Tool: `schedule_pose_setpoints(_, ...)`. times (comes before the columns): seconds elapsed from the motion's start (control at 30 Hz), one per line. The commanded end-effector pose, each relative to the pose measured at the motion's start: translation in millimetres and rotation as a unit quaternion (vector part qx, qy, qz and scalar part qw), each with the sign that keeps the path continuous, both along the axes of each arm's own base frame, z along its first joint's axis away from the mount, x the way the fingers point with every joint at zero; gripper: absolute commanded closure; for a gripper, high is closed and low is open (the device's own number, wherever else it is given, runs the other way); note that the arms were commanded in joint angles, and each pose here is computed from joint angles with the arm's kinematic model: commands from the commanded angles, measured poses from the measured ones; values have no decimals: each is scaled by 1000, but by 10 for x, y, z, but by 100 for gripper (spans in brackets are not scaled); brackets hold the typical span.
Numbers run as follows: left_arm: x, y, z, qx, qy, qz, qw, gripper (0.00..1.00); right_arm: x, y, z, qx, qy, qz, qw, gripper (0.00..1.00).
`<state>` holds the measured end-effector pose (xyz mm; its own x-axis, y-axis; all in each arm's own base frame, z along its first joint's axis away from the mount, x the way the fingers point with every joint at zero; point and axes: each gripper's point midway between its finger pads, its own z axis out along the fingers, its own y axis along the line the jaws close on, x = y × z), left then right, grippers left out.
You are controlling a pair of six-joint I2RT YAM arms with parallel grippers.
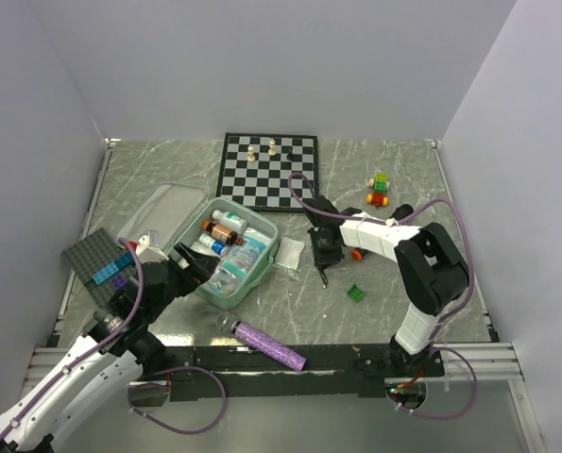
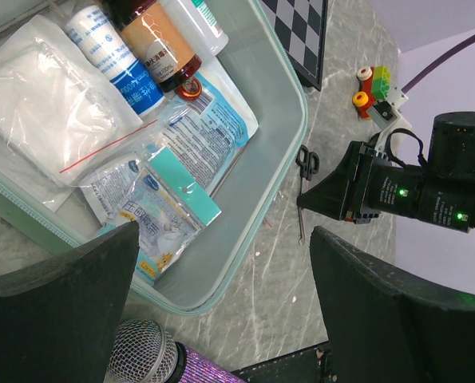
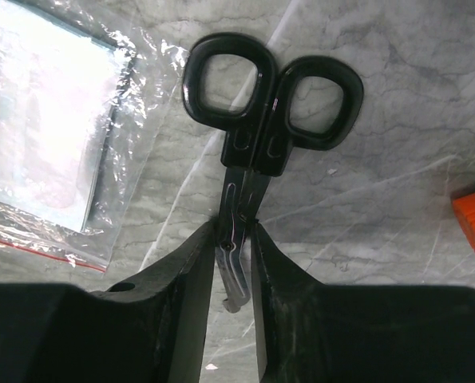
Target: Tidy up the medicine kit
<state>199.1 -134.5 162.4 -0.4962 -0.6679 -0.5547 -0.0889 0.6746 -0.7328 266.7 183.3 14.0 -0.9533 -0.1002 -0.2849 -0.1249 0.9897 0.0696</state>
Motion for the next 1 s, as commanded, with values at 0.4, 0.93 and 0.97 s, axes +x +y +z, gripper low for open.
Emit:
schedule_pose_setpoints(0.4, 30, -37, 119, -15, -16, -3, 1000, 8, -109, -40, -73, -7, 26, -3, 1000, 78)
schedule_pose_setpoints(0.93, 41, -39, 149, -13, -20, -4, 1000, 8, -57, -56, 302, 5, -13, -5, 1000, 83)
schedule_pose_setpoints(0.97, 40, -42, 146, -13, -19, -4, 1000, 8, -59, -57, 311, 6, -14, -6, 1000, 83)
